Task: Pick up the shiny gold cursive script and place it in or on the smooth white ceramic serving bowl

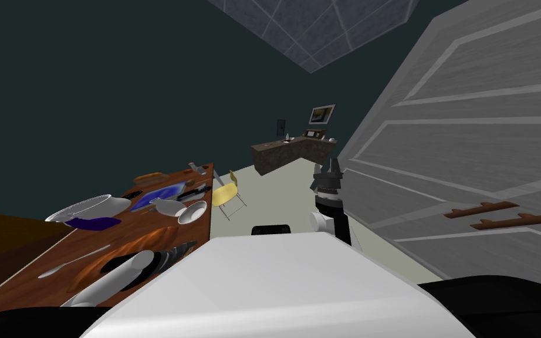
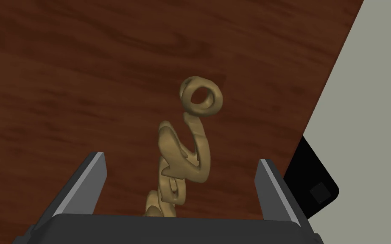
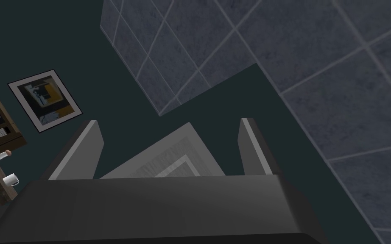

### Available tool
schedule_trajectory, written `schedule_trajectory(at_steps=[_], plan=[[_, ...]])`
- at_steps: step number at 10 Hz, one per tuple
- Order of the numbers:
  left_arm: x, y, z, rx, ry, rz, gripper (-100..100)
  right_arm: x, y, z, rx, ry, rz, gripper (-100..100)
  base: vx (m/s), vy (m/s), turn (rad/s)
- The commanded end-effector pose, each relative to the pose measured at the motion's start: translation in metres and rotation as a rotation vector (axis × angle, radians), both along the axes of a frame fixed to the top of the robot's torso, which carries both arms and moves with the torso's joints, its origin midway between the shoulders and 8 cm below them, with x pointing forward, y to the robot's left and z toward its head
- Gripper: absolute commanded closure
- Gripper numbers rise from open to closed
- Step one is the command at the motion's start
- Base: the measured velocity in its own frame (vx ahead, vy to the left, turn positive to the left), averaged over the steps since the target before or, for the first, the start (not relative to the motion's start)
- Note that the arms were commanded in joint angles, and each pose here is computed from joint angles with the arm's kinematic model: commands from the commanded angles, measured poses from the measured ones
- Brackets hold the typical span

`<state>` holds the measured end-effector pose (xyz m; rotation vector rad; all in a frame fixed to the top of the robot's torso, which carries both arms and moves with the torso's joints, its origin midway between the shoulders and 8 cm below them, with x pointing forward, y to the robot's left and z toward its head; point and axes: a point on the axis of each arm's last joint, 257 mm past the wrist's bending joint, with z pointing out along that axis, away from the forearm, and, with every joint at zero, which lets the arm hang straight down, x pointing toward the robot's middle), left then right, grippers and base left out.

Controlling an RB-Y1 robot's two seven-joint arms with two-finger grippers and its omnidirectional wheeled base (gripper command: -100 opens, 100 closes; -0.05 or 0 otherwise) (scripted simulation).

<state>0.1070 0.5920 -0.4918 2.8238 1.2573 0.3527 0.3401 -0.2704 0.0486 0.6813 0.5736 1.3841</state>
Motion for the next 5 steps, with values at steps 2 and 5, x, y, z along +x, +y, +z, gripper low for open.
schedule_trajectory(at_steps=[2,5], plan=[[0.0001,0.0000,0.0001,0.000,0.000,0.000,100,0.0000,0.0000,0.0000,0.000,0.000,0.000,0,0.000,0.000,0.000],[0.0015,0.0006,0.0008,0.001,-0.003,0.000,100,0.0000,0.0000,0.0000,0.000,0.000,0.000,0,0.000,0.000,0.000]])
